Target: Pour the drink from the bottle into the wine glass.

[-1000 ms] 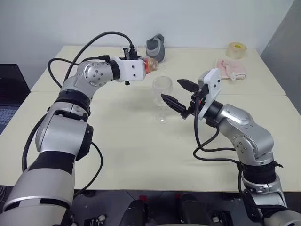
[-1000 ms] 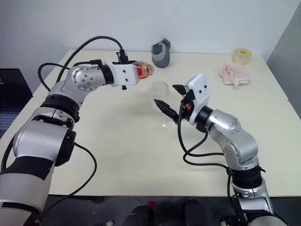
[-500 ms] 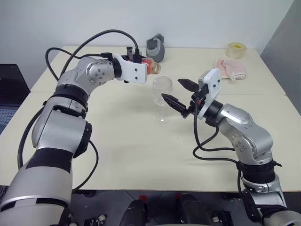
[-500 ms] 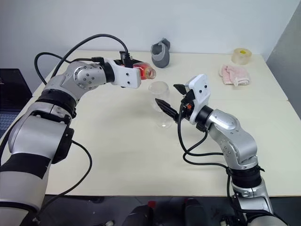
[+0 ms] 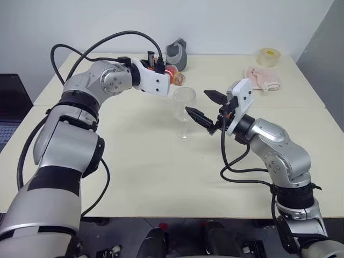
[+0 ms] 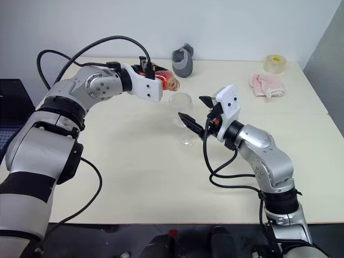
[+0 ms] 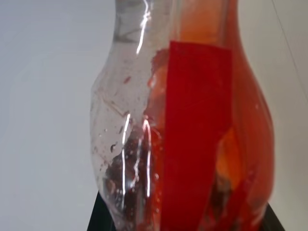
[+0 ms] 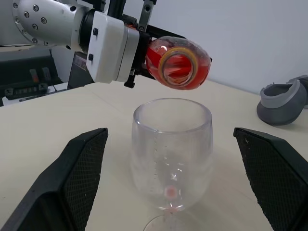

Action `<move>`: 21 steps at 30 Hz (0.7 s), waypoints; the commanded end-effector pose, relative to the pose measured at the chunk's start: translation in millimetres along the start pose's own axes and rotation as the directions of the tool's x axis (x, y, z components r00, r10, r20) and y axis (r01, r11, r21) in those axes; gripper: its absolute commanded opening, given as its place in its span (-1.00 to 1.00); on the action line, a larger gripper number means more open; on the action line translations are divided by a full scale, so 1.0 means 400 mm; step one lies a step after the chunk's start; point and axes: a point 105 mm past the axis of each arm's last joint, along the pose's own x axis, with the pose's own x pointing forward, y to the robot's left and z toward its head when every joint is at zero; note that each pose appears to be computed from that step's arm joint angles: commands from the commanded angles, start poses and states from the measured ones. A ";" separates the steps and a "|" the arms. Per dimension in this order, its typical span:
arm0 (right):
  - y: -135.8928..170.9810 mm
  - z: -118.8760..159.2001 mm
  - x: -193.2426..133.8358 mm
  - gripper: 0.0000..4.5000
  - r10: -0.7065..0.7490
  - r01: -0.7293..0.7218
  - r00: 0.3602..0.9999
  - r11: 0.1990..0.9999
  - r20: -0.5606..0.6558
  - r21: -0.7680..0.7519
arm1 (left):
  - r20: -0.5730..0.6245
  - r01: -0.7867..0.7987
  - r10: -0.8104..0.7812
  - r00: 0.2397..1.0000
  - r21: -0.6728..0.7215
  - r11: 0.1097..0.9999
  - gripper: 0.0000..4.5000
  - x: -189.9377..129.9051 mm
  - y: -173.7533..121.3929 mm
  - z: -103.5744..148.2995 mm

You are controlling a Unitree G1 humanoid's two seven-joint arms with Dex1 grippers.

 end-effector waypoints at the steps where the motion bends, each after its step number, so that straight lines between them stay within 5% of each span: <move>1: 0.000 0.041 0.004 1.00 0.006 -0.004 0.998 0.999 0.056 -0.046 | -0.001 -0.066 0.066 0.998 0.043 0.997 -0.55 -0.016 0.062 -0.001; 21: 0.000 0.032 0.007 1.00 0.016 -0.014 0.999 0.998 0.051 -0.055 | -0.030 -0.080 0.083 0.996 0.108 0.991 -0.55 -0.026 0.084 -0.013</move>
